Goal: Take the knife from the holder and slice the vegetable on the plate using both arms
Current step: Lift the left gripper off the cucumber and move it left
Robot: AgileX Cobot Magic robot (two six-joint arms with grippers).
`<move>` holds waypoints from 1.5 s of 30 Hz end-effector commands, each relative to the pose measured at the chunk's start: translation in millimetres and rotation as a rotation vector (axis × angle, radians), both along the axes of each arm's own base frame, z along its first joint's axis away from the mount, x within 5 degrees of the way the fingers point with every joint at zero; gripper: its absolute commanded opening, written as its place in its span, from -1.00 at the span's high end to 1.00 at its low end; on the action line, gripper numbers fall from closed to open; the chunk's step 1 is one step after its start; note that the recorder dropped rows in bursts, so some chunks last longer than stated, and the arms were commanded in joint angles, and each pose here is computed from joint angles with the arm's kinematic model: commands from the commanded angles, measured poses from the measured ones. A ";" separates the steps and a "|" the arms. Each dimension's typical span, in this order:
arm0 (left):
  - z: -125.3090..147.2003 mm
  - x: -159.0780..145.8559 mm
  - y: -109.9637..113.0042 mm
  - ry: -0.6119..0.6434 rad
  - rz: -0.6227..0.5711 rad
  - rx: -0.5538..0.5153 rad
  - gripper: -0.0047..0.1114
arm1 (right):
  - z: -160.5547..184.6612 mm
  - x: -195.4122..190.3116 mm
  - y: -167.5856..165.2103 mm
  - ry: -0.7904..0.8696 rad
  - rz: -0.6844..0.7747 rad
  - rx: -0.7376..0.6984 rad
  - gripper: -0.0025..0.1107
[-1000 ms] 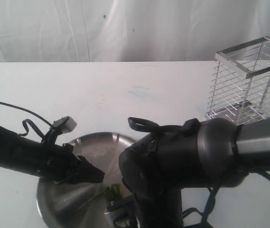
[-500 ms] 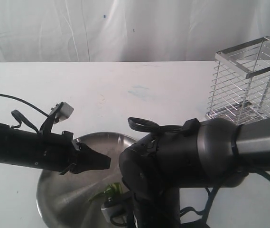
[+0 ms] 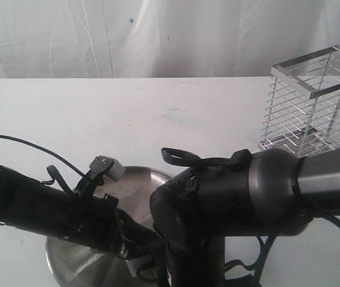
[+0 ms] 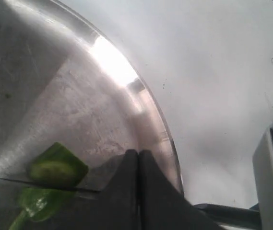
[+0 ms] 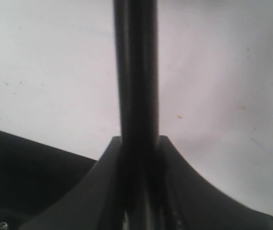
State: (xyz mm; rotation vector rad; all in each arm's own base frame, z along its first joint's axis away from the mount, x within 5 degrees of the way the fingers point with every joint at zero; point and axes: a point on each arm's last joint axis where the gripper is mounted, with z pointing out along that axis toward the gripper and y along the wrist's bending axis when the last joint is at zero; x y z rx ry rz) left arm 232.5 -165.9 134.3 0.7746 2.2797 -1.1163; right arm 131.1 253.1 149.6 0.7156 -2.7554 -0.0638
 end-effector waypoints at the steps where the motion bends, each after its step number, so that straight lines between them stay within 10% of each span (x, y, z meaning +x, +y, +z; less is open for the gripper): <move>1: -1.3 -7.0 0.2 0.007 -0.003 0.001 0.92 | 2.1 0.2 -0.1 -0.008 0.001 0.018 0.96; 24: -53.9 -16.0 9.6 0.184 0.045 0.138 0.92 | 23.3 -0.5 -1.9 -0.054 -0.004 0.085 0.96; 38: 82.3 24.7 49.6 -0.204 0.253 -0.154 0.92 | 28.7 5.8 -3.6 -0.140 0.039 0.110 0.96; 45: 76.6 38.6 68.1 -0.203 0.447 0.015 0.92 | 41.8 43.6 -15.6 -0.150 -0.026 0.159 0.96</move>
